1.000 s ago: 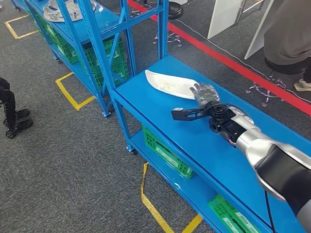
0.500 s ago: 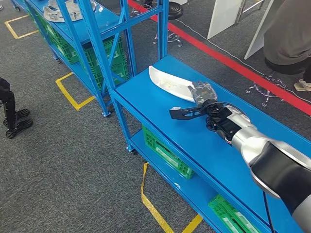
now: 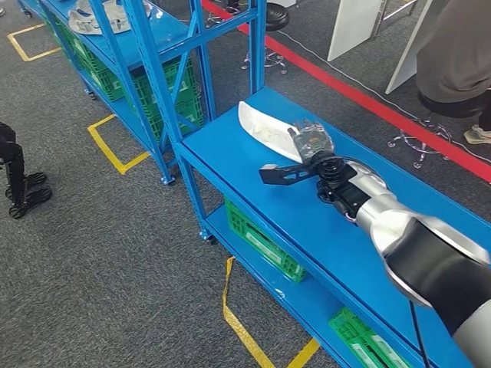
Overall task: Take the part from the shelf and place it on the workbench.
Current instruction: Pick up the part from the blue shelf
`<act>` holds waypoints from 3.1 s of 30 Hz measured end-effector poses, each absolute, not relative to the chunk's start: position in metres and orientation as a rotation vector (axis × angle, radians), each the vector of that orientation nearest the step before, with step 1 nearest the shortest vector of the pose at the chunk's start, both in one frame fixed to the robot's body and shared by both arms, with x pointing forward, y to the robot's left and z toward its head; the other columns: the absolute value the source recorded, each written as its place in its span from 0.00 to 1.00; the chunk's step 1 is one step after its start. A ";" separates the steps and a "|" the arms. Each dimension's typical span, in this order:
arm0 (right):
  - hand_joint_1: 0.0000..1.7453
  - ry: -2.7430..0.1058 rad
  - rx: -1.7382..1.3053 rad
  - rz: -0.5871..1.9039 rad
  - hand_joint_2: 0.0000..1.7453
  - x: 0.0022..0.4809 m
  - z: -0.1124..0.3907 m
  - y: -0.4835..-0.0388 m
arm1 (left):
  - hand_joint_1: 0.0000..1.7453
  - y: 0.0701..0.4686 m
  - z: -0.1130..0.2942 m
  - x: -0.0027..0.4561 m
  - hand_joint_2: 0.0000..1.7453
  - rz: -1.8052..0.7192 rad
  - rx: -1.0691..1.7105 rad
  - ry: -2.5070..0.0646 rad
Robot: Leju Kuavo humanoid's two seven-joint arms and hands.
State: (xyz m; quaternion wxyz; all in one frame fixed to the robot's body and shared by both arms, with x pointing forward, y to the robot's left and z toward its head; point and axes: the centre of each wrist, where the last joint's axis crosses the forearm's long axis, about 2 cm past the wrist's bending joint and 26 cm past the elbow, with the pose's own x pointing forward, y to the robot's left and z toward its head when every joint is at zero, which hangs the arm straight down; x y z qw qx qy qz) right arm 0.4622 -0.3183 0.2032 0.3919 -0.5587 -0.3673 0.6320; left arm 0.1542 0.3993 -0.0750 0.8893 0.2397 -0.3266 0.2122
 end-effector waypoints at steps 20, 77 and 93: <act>0.00 -0.922 -1.369 1.545 1.00 0.464 0.200 -0.317 | 0.00 0.394 -0.075 0.156 0.00 0.421 0.495 -0.686; 1.00 -0.989 -1.216 1.451 1.00 0.464 0.194 -0.321 | 0.00 0.384 -0.074 0.167 0.00 0.373 0.480 -0.702; 1.00 -0.975 -1.207 1.462 1.00 0.464 0.196 -0.320 | 0.00 0.384 -0.074 0.166 0.00 0.374 0.481 -0.705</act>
